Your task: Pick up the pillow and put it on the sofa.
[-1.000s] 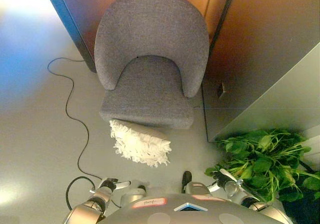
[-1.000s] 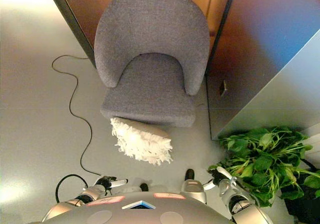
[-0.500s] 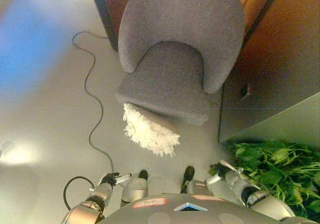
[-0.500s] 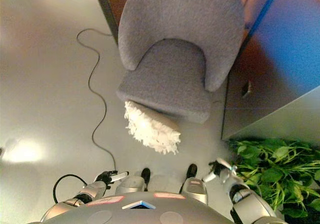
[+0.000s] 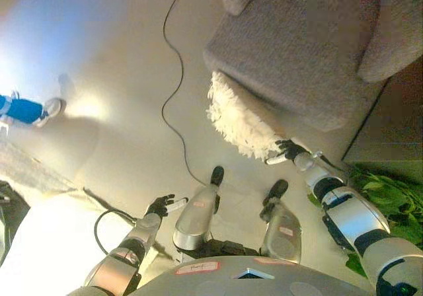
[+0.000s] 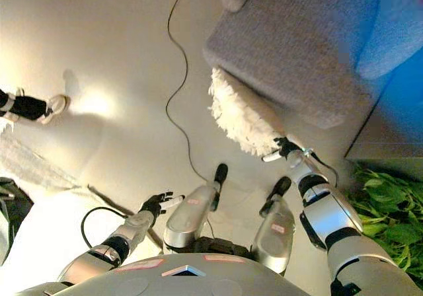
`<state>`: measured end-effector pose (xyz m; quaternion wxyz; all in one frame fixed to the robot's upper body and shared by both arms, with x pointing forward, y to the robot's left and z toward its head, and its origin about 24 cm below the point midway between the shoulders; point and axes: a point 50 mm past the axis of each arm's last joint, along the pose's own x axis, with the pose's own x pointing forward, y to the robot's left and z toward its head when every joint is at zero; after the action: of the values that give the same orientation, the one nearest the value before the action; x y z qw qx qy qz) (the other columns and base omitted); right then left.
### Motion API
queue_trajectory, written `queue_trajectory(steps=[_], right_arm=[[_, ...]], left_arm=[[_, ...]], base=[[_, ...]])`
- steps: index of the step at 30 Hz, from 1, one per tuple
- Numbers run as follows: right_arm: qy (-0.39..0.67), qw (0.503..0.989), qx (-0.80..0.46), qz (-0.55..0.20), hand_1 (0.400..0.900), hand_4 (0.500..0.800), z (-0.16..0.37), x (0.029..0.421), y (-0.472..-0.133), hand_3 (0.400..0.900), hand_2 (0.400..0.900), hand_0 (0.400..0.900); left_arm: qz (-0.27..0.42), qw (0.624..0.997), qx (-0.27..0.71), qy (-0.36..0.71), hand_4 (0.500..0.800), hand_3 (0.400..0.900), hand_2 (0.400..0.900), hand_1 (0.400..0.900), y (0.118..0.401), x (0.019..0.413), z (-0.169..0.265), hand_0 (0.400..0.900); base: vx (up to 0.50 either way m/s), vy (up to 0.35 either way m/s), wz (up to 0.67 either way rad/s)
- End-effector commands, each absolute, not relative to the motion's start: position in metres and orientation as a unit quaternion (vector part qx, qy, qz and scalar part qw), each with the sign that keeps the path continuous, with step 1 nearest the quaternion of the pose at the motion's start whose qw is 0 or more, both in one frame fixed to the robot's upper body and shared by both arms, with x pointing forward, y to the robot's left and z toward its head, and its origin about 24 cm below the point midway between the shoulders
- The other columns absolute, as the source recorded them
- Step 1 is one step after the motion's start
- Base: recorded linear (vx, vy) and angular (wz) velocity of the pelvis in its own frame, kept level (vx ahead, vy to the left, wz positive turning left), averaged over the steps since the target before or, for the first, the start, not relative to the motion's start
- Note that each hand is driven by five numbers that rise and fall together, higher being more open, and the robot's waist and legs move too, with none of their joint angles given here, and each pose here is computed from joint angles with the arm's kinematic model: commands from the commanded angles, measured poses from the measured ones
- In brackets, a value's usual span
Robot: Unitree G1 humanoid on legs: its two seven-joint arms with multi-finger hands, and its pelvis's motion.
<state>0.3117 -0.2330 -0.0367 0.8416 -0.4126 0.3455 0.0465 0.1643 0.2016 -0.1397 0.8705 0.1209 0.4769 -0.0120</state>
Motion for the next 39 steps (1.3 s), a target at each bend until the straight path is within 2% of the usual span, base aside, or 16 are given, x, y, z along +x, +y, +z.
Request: queue_trajectory(steps=[1,9,20,30,39], right_arm=[[0.297,0.854,-0.427,-0.002,0.900,0.800,-0.002,0.335,-0.250,0.900,0.900,0.900],[0.239,0.857,-0.448,-0.084,0.900,0.800,0.058,0.362,-0.277,0.900,0.900,0.900],[0.220,0.854,-0.412,-0.228,0.900,0.800,0.101,0.362,-0.322,0.900,0.900,0.900],[0.195,0.856,-0.407,-0.252,0.900,0.800,0.126,0.361,-0.340,0.900,0.900,0.900],[0.156,0.868,-0.406,-0.238,0.900,0.800,0.154,0.375,-0.329,0.900,0.900,0.900]], left_arm=[[0.026,0.888,0.117,0.443,0.800,0.900,0.900,0.900,0.229,0.177,-0.126,0.900],[0.047,0.913,0.071,0.398,0.800,0.900,0.900,0.900,0.232,0.189,-0.113,0.900],[0.072,0.914,0.023,0.399,0.800,0.900,0.900,0.900,0.234,0.177,-0.116,0.900],[0.082,0.912,0.002,0.402,0.800,0.900,0.900,0.900,0.240,0.165,-0.118,0.900],[0.086,0.913,-0.015,0.399,0.800,0.900,0.900,0.900,0.241,0.162,-0.117,0.900]], base=[[-0.115,0.032,-0.03],[-0.095,0.061,-0.07],[-0.018,0.075,-0.14],[0.012,0.031,-0.05],[0.014,0.026,0.02]])
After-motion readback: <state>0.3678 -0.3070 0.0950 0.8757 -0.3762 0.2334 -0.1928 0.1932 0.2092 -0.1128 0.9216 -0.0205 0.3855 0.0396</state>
